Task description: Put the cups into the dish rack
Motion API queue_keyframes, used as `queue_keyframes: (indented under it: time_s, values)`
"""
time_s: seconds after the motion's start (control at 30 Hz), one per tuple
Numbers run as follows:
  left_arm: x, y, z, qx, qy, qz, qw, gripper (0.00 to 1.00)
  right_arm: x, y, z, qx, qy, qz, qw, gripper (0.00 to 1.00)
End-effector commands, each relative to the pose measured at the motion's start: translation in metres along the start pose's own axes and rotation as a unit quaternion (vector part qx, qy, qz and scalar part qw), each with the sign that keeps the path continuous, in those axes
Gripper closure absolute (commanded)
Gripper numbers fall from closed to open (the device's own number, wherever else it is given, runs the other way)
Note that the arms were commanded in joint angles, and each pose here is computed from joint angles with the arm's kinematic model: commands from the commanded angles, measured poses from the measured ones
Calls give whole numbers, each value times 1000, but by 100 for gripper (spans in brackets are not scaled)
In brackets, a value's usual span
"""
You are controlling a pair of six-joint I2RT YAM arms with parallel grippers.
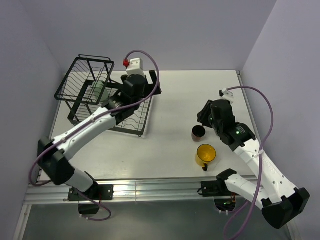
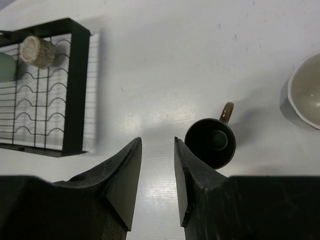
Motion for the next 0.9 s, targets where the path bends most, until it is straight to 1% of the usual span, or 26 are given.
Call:
queue_keyframes:
  time_s: [0.0,0.03,0.07,0.13,0.17,0.33,0.67,0.87]
  values:
    - [2,24,-43,-16,-57,-34,998,1,-6,0,1,3,-35,-11,999,60]
    - [2,22,-49,-11,-77,-37,996,1,-9,-3,4,10,-42,-12,999,61]
    - [5,31,-62,-24,-89,-47,995,1,-11,-7,9,19,-52,-14,998,62]
    - [7,33,-73,-25,-109,-52,992,1,-16,-14,15,32,-65,-19,997,63]
    - [10,39,-83,-36,-116,-58,991,1,-18,-16,19,37,-72,-21,996,63]
    - [21,47,-104,-53,-127,-66,988,1,-24,-25,34,52,-96,-37,993,63]
    - [27,47,-115,-62,-128,-70,987,1,-44,-53,60,101,-131,-49,985,64]
    - [27,43,-113,-58,-126,-67,988,1,-48,-64,67,113,-122,-44,985,64]
Point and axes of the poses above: each gripper's point midway between its finger pads, its own z axis out along the fingers, its own x axis along the line the jaws close on, y = z × x, the point moved 10 cm from there along -z, back along the fingers, and after that the axes turned 15 degrees about z, right-handed, at the moved point
